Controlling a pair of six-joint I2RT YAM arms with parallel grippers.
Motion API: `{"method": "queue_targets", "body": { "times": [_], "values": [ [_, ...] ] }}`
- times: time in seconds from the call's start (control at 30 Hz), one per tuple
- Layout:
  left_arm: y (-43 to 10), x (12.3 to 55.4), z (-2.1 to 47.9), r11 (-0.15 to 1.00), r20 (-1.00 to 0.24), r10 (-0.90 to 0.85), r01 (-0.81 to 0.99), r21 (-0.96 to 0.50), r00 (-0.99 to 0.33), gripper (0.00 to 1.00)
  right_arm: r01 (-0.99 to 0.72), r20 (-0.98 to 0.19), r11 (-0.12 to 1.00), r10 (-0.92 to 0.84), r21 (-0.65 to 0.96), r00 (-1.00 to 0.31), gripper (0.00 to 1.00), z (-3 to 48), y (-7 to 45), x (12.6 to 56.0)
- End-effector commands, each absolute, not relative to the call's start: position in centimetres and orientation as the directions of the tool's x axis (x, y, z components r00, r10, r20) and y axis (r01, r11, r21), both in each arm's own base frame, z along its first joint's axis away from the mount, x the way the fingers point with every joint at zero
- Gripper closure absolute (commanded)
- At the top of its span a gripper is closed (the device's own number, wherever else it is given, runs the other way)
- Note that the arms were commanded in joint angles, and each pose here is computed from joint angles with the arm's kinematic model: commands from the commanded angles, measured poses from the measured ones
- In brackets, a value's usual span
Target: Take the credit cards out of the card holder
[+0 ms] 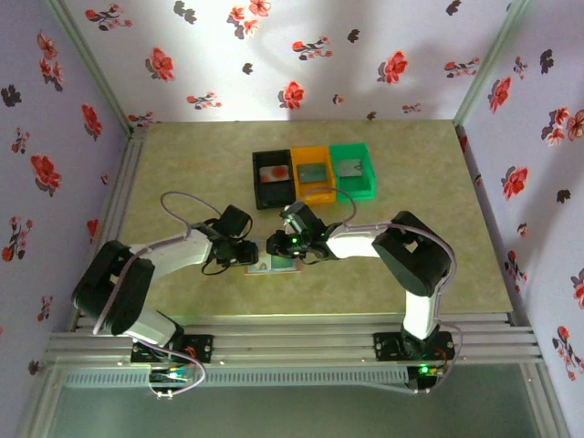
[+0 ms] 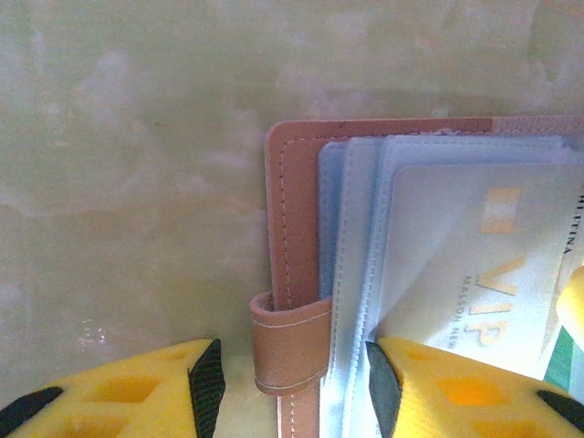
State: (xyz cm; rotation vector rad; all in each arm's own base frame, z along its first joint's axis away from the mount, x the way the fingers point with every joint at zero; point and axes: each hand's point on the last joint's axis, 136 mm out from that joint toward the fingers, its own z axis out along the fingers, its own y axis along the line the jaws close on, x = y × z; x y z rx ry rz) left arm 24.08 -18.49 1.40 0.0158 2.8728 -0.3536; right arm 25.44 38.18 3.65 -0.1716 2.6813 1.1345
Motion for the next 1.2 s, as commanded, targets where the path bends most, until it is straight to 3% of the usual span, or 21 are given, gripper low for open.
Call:
{"method": "queue_targets", "body": {
  "times": [0.0,1.17],
  "values": [
    [-17.9,21.7,-3.9,0.980,-0.144,0.029,0.056,-0.191,-0.989,0.52,-0.221,-0.269,0.658,-0.028,0.720,-0.963,0.82,4.4,38.8,25.1],
    [-17.9,21.6,-3.9,0.980,-0.142,0.025,0.052,-0.191,-0.990,0.53,-0.225,-0.303,0.650,0.009,0.726,-0.953,1.00,5.7,37.9,25.2]
  ]
}}
